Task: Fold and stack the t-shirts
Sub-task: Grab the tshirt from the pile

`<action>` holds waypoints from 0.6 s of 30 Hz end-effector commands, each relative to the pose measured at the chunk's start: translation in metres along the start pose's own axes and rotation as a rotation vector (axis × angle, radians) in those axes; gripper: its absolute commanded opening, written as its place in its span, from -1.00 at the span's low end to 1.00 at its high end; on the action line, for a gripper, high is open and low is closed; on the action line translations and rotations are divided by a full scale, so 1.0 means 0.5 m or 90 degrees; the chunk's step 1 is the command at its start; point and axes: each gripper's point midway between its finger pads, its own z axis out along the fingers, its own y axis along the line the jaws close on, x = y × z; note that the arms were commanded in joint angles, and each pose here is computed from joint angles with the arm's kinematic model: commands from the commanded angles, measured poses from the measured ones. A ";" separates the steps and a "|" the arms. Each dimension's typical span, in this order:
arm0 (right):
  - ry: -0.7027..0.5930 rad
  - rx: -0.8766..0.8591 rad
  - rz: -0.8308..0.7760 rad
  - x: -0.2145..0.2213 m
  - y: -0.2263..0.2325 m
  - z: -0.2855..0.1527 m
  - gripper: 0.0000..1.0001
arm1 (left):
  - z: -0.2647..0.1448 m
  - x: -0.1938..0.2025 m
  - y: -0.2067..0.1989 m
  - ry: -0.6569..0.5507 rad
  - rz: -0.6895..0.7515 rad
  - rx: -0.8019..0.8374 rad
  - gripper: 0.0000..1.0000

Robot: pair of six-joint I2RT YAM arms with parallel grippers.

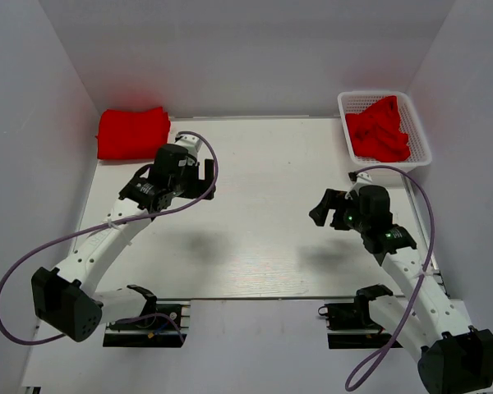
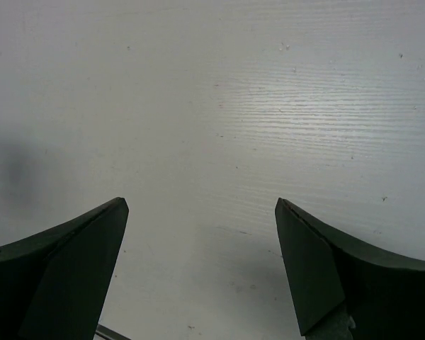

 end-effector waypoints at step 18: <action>-0.134 0.218 -0.021 -0.267 -0.089 0.043 0.81 | -0.013 -0.006 0.005 -0.014 0.002 0.000 1.00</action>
